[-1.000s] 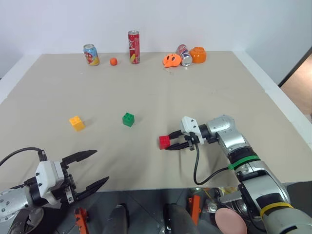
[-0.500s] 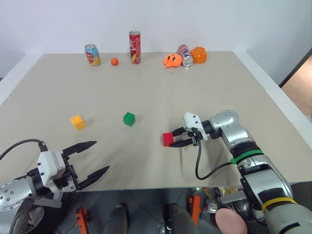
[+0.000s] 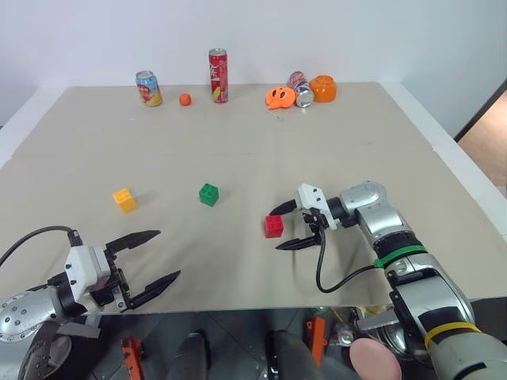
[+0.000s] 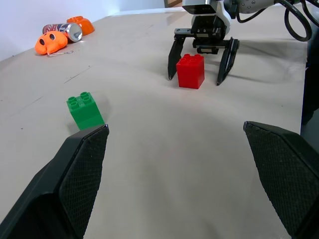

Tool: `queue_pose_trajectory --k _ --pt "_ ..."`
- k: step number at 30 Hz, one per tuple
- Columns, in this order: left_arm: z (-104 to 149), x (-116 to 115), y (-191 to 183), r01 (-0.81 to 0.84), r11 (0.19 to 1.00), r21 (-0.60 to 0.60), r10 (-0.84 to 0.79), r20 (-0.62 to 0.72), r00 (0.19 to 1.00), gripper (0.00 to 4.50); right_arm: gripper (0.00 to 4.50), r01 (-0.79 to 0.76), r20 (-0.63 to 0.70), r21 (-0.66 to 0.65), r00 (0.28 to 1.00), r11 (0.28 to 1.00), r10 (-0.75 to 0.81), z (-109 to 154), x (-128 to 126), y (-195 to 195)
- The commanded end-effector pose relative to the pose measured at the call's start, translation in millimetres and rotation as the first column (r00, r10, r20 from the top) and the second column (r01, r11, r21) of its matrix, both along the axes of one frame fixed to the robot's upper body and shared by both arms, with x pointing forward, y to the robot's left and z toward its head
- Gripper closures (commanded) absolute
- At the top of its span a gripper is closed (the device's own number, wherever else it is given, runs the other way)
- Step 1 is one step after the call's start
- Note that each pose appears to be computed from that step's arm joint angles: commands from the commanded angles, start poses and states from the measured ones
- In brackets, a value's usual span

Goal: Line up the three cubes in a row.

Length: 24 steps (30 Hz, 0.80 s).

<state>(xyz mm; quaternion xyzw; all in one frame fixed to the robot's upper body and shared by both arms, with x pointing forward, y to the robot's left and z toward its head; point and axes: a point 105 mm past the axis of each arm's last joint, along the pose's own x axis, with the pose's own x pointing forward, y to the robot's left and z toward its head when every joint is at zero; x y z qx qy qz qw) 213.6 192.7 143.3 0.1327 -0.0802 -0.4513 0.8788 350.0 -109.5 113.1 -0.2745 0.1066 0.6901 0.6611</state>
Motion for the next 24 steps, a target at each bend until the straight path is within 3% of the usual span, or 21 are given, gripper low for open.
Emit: queue_pose_trajectory --k 1,12,17,21,24 --pt "2.6 0.1 0.3 -0.002 1.000 -0.001 0.002 0.008 1.000 0.00 0.02 -0.032 0.021 0.004 0.999 0.999 0.032 7.8 -4.0 -1.0" --pt "-3.6 25.9 11.6 -0.170 0.983 -0.064 0.166 -0.061 0.984 0.00 0.02 0.036 0.143 -0.094 0.989 0.995 -0.022 55.1 6.0 -53.5" --pt "-7.3 45.9 0.1 -0.270 0.955 -0.126 0.257 -0.112 0.960 0.00 0.02 0.114 0.206 0.089 0.970 0.989 -0.130 98.0 14.1 -52.6" --pt "-12.8 67.5 -8.7 -0.357 0.923 -0.143 0.329 -0.192 0.925 0.00 0.02 0.202 0.195 0.342 0.940 0.918 -0.279 130.1 21.3 -36.9" --pt "-14.2 84.5 -14.5 -0.406 0.904 -0.137 0.374 -0.211 0.903 0.00 0.02 0.242 0.131 0.447 0.935 0.861 -0.331 132.0 14.3 -24.3"
